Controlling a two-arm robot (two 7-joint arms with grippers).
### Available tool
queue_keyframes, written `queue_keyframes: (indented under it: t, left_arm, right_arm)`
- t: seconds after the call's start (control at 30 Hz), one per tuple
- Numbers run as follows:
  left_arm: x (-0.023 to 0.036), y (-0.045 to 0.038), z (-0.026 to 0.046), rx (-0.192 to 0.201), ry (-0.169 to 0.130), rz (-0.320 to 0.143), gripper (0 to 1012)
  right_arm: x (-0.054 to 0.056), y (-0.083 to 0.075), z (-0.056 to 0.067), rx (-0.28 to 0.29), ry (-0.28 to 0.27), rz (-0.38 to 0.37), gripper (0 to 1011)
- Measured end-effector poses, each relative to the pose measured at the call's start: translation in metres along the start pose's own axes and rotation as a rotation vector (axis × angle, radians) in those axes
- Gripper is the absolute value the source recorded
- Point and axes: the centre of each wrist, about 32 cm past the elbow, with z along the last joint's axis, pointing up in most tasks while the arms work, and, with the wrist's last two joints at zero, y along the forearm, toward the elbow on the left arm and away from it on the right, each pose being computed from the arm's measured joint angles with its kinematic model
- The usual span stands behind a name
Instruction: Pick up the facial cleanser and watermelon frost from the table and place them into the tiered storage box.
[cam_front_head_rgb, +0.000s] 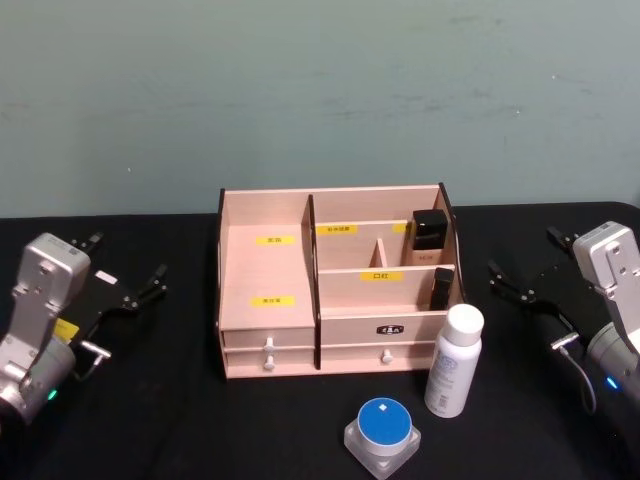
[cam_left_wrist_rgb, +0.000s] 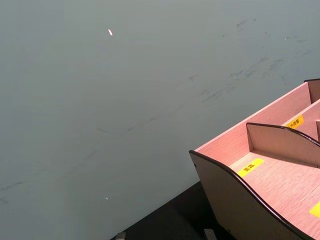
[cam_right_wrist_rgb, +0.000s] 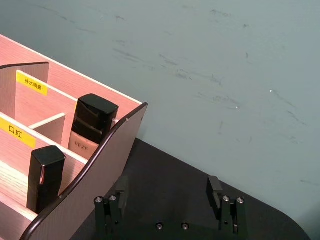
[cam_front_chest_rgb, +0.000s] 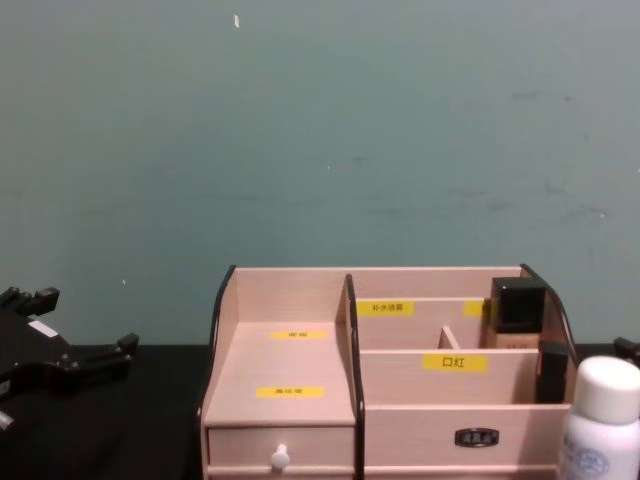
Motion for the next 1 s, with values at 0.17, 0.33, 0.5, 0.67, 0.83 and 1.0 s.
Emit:
queue_keyframes:
  t: [0.17,0.33,0.5,0.67,0.83,1.0]
  left_arm:
    - [0.0000,0.0000,0.0000,0.000,0.000,0.000,1010]
    - [0.0000,0.0000,0.0000,0.000,0.000,0.000,1010]
    - [0.0000,0.0000,0.0000,0.000,0.000,0.000,1010]
    - [0.0000,0.0000,0.0000,0.000,0.000,0.000,1010]
    - [0.0000,0.0000,0.0000,0.000,0.000,0.000,1010]
    - [0.0000,0.0000,0.0000,0.000,0.000,0.000,1010]
  right_arm:
    - [0.000,0.000,0.000,0.000,0.000,0.000,1002]
    - [0.000,0.000,0.000,0.000,0.000,0.000,1000]
    - [0.000,0.000,0.000,0.000,0.000,0.000,1002]
    - [0.001,-0.001,0.000,0.000,0.000,0.004,1002]
    - [0.008,-0.010,0.003,0.004,0.002,0.027,1002]
    - [0.013,-0.022,0.015,-0.003,-0.002,0.065,1000]
